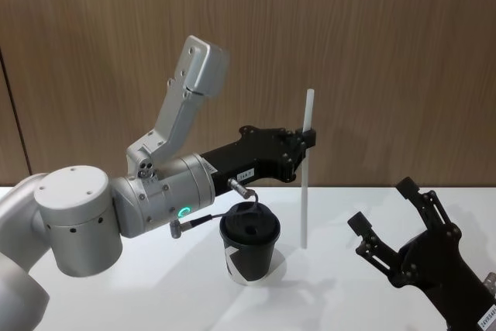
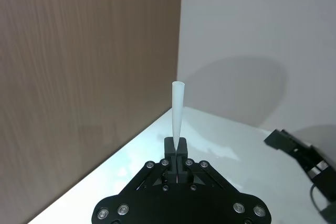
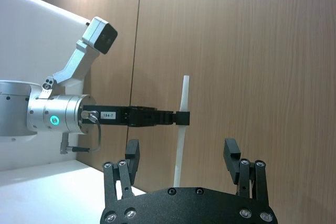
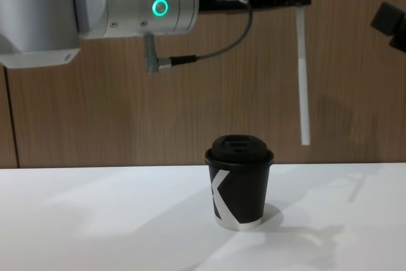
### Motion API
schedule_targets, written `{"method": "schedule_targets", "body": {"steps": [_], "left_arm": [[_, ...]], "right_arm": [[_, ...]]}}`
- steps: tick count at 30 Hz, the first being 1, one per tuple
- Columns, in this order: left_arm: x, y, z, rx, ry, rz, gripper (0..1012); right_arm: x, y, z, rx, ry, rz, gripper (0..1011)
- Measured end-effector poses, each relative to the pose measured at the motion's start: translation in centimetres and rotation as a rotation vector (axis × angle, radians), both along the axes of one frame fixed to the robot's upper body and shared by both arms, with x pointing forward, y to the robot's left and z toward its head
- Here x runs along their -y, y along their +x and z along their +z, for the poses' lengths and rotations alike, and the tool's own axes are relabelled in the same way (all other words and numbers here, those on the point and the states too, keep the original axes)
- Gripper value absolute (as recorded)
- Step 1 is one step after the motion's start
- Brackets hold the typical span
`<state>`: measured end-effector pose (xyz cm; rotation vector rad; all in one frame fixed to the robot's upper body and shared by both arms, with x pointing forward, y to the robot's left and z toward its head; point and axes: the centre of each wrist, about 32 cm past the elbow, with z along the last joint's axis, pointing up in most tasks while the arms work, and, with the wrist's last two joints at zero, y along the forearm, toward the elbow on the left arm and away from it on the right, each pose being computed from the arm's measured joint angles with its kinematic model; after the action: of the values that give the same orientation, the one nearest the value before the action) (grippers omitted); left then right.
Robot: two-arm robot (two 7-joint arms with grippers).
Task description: Pick up the straw with one hand, pass it to the other hand, and insert it into the cup.
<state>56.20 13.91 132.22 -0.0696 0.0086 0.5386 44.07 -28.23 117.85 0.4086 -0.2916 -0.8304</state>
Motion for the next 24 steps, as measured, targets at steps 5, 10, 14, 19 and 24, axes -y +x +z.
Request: {"method": "schedule_targets", "body": {"steps": [5,10,14,19,24], "left_arm": [[-0.09,-0.03,0.14,0.016,0.043,0.024,7],[-0.13,-0.04,0.15,0.034,0.073,0.044,6],[-0.14,0.0,0.16,0.054,0.093,0.056,7],[-0.17,0.2,0.16,0.077,0.111,0.066,6],[-0.19,0.5,0.25,0.105,0.126,0.068,6]], "right_arm": [[0.0,0.0,0.0,0.0,0.0,0.0,1001],[0.0,0.0,0.0,0.0,0.0,0.0,1001],[0.0,0.0,0.0,0.0,0.0,0.0,1001],[0.0,0.0,0.0,0.0,0.0,0.0,1001],[0.0,0.0,0.0,0.0,0.0,0.0,1001]]}}
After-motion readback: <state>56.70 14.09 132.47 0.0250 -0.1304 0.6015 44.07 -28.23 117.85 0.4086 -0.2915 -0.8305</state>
